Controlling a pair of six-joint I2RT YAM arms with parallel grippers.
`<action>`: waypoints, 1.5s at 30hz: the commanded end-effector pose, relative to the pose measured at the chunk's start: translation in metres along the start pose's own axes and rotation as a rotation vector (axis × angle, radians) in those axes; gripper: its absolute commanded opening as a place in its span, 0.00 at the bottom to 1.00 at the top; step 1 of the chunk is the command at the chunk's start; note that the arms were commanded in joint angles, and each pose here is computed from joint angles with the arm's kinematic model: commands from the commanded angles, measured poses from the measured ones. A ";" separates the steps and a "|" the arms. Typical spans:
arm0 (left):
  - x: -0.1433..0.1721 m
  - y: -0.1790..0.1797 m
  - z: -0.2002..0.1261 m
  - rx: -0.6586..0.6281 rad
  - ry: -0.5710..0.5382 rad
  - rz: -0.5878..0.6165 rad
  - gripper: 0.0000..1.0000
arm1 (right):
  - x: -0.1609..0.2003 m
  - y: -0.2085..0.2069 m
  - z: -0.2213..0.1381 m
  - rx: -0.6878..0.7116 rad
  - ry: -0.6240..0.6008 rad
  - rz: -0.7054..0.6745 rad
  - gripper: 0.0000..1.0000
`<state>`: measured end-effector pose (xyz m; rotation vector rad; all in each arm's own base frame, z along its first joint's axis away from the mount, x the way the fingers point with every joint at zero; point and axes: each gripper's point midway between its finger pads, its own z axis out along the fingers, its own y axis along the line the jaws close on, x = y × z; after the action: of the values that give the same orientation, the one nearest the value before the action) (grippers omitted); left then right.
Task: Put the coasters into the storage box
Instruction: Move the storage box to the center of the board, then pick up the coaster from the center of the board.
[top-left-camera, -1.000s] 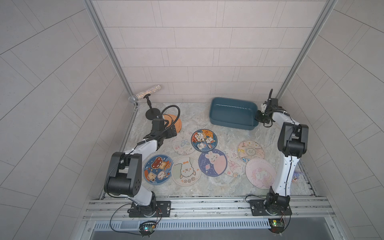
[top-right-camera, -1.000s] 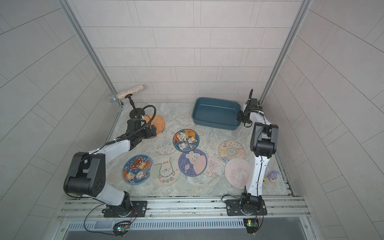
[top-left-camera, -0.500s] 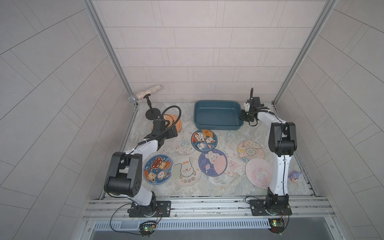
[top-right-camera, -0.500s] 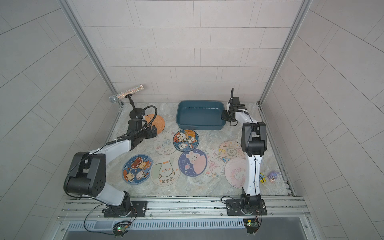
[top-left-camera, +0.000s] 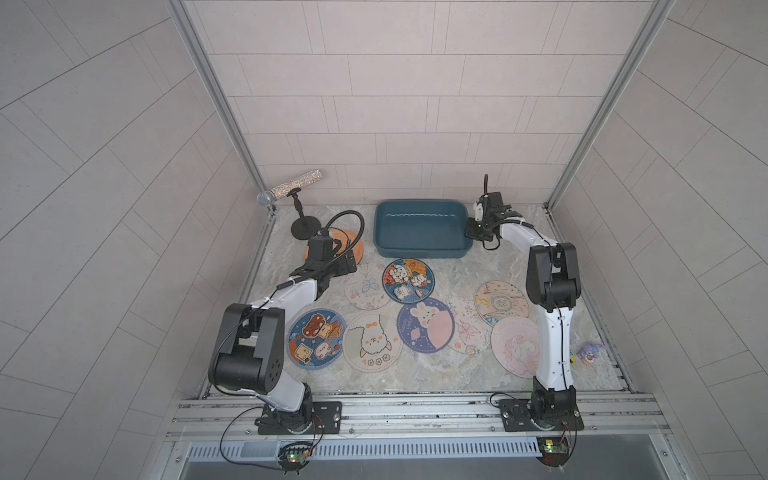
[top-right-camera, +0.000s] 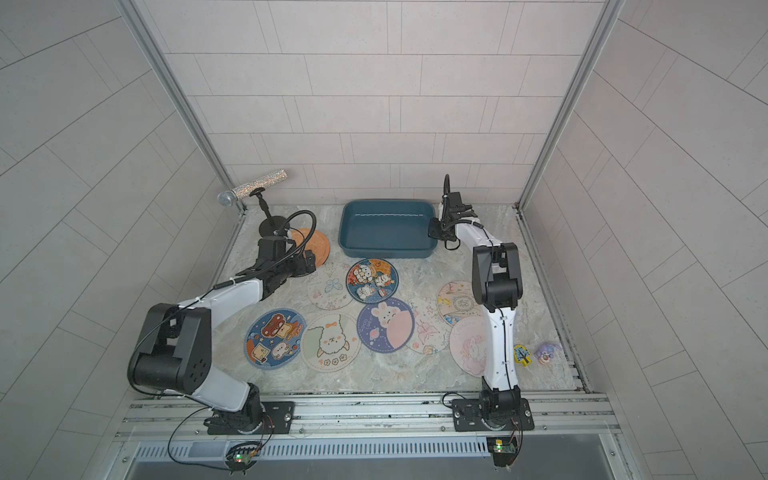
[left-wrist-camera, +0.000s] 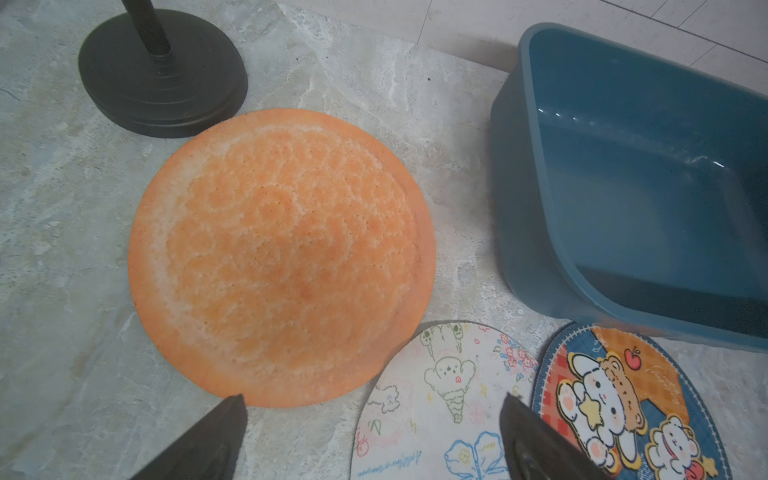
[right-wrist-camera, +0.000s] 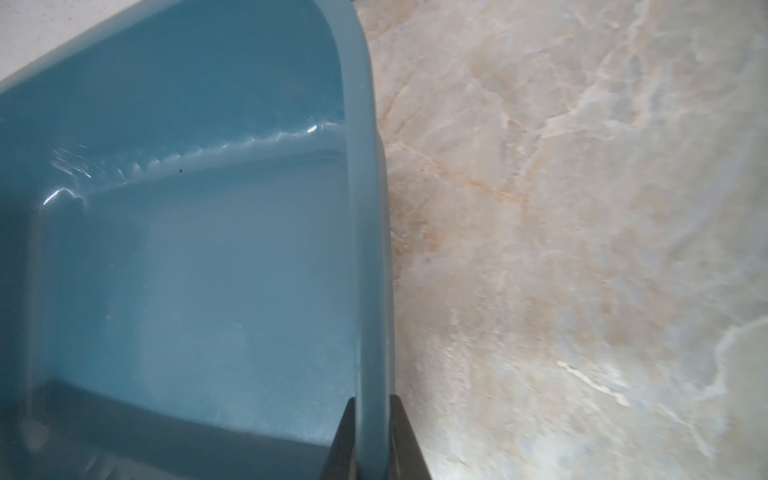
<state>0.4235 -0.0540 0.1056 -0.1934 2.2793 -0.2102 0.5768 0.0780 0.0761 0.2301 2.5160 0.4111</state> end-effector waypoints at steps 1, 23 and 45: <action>-0.005 -0.001 -0.001 -0.010 0.000 0.015 1.00 | 0.005 0.002 0.008 0.030 0.009 0.015 0.00; 0.015 -0.078 -0.029 0.168 0.068 -0.019 1.00 | 0.017 0.019 -0.108 -0.014 -0.017 -0.069 0.74; 0.084 -0.133 0.008 0.281 0.329 -0.001 0.93 | 0.184 0.093 -0.103 -0.249 0.208 -0.227 0.73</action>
<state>0.3785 -0.1912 0.0609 -0.0502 2.5453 -0.5574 0.3705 0.1753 0.0971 -0.1822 2.6419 0.6512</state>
